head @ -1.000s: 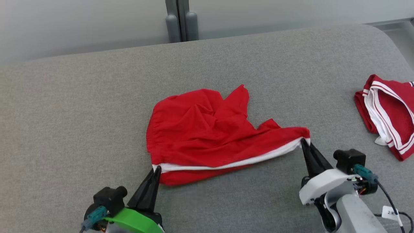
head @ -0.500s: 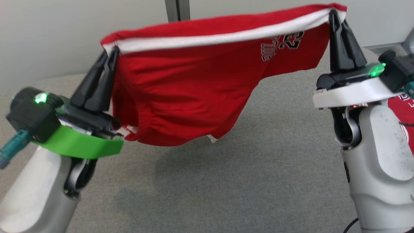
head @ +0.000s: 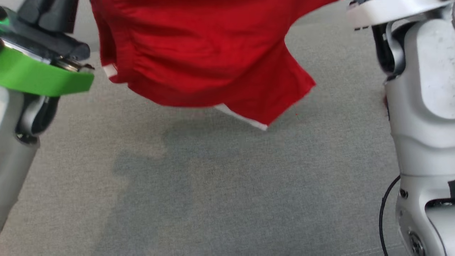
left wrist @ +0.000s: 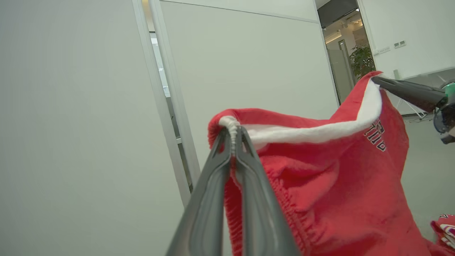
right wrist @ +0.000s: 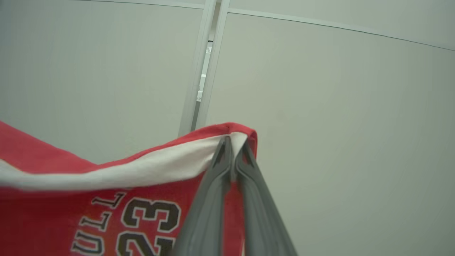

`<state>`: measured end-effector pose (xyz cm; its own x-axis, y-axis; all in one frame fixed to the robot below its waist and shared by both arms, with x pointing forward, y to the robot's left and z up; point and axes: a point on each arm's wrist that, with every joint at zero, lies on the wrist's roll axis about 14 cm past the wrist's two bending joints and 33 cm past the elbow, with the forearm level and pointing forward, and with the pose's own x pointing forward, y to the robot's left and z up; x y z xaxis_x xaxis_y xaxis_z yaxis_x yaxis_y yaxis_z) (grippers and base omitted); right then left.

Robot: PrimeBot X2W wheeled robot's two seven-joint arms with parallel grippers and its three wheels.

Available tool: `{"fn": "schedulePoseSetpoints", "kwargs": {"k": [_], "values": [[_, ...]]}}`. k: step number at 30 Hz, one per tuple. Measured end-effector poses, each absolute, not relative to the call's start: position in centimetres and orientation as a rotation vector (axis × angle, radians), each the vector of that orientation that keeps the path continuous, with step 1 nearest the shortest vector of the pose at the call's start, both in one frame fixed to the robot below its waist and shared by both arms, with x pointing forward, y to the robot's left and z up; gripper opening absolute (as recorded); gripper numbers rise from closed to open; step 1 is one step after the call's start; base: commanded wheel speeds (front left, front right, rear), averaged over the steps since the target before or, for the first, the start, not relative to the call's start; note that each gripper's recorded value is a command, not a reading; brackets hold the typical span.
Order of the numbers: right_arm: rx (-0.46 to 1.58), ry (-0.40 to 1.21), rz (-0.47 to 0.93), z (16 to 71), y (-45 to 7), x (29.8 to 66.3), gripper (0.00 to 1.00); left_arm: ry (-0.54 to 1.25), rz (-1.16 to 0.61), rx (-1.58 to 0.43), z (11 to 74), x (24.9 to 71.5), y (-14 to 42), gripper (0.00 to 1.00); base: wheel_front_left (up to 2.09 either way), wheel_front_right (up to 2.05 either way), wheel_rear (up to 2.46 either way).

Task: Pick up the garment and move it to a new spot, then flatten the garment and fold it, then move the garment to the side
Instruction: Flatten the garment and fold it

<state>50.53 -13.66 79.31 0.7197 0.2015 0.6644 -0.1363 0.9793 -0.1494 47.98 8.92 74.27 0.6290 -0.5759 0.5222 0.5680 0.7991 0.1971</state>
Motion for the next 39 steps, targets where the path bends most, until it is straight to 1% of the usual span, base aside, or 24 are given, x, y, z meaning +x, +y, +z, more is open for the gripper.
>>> {"fn": "schedulePoseSetpoints", "kwargs": {"k": [6,9,10,12,16,20,24,28,34,39], "values": [[-0.148,-0.743,0.142,79.8,-14.6,55.3,0.0,-0.596,-0.589,-0.007,73.6,53.2,10.2,0.0,0.0,0.0,0.0],[-0.139,-0.728,0.119,79.0,-15.4,57.2,0.0,-0.626,-0.563,0.019,73.6,54.8,10.6,0.0,0.0,0.0,0.0],[-0.13,-0.718,0.115,78.4,-15.6,57.7,0.0,-0.622,-0.551,-0.009,73.2,55.3,10.8,0.0,0.0,0.0,0.0],[-0.12,-0.693,0.123,76.9,-15.5,58.4,0.0,-0.582,-0.546,-0.042,71.1,56.0,10.6,0.0,0.0,0.0,0.0],[-0.069,-0.567,0.129,70.6,-15.7,58.7,0.0,-0.417,-0.518,-0.104,64.1,56.0,10.8,0.0,0.0,0.0,0.0],[-0.018,-0.454,0.13,65.5,-16.1,57.0,0.0,-0.268,-0.483,-0.168,58.4,53.9,10.9,0.0,0.0,0.0,0.0],[0.069,-0.323,0.082,59.7,-17.8,53.8,0.0,-0.075,-0.471,-0.252,51.8,49.5,9.6,0.0,0.0,0.0,0.0],[0.106,-0.169,0.044,53.7,-18.8,50.0,0.0,0.045,-0.432,-0.318,48.0,45.7,9.5,0.0,0.0,0.0,0.0],[0.162,-0.018,0.006,48.4,-19.4,44.1,0.0,0.169,-0.36,-0.383,44.3,40.2,9.7,0.0,0.0,0.0,0.0],[0.206,0.035,-0.043,46.5,-20.5,40.1,0.0,0.258,-0.347,-0.395,41.9,35.4,9.0,0.0,0.0,0.0,0.0]]}}
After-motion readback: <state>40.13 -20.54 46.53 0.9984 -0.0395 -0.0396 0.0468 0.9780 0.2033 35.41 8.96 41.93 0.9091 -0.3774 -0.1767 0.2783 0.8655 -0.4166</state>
